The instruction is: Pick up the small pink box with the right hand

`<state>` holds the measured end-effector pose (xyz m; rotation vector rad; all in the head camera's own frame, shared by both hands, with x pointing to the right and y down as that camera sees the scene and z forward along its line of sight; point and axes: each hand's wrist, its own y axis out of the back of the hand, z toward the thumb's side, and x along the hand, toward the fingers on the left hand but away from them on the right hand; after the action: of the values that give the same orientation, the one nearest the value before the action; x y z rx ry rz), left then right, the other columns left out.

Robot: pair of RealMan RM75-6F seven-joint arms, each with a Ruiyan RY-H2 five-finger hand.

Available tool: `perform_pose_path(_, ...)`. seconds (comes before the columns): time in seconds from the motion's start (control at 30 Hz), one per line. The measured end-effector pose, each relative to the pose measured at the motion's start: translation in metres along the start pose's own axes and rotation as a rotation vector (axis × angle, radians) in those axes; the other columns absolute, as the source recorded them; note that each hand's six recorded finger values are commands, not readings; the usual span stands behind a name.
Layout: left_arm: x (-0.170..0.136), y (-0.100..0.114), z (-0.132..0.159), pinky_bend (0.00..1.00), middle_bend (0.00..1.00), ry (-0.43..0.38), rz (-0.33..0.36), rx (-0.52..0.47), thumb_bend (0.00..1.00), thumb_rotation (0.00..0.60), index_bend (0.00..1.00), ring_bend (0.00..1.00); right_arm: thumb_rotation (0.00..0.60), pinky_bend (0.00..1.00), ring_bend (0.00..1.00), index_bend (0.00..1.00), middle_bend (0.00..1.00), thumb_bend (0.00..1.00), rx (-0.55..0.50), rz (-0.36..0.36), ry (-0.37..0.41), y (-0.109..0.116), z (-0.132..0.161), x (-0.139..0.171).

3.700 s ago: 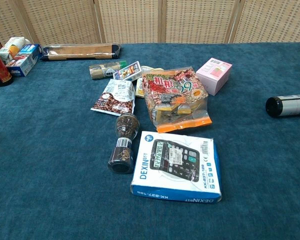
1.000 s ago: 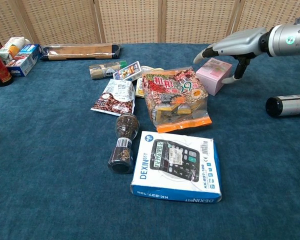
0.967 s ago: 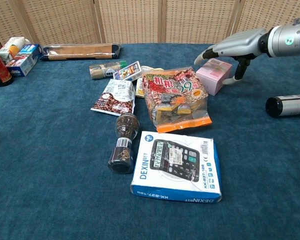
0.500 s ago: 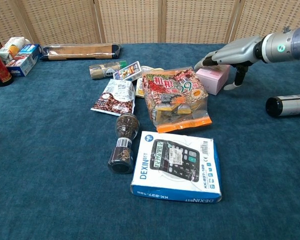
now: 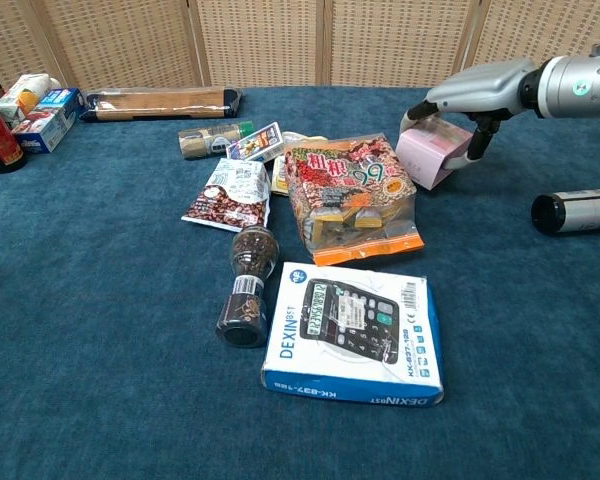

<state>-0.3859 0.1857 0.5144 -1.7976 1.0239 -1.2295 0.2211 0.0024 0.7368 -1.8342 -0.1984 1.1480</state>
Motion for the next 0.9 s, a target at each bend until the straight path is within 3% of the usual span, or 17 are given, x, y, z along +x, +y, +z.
perform_pose_path(0.37, 0.003, -0.002, 0.000, 0.00, 0.00, -0.008, -0.007, -0.002, 0.34, 0.600, 0.00, 0.00, 0.600, 0.54, 0.57, 0.49, 0.68, 0.41, -0.049, -0.115, -0.017, 0.028, -0.014, 0.027)
perform_pose_path(0.9, 0.000, -0.009, 0.002, 0.00, 0.00, -0.023, -0.024, -0.007, 0.34, 0.600, 0.00, 0.00, 0.600, 0.54, 0.57, 0.48, 0.67, 0.41, -0.092, -0.369, -0.049, 0.128, -0.019, 0.090)
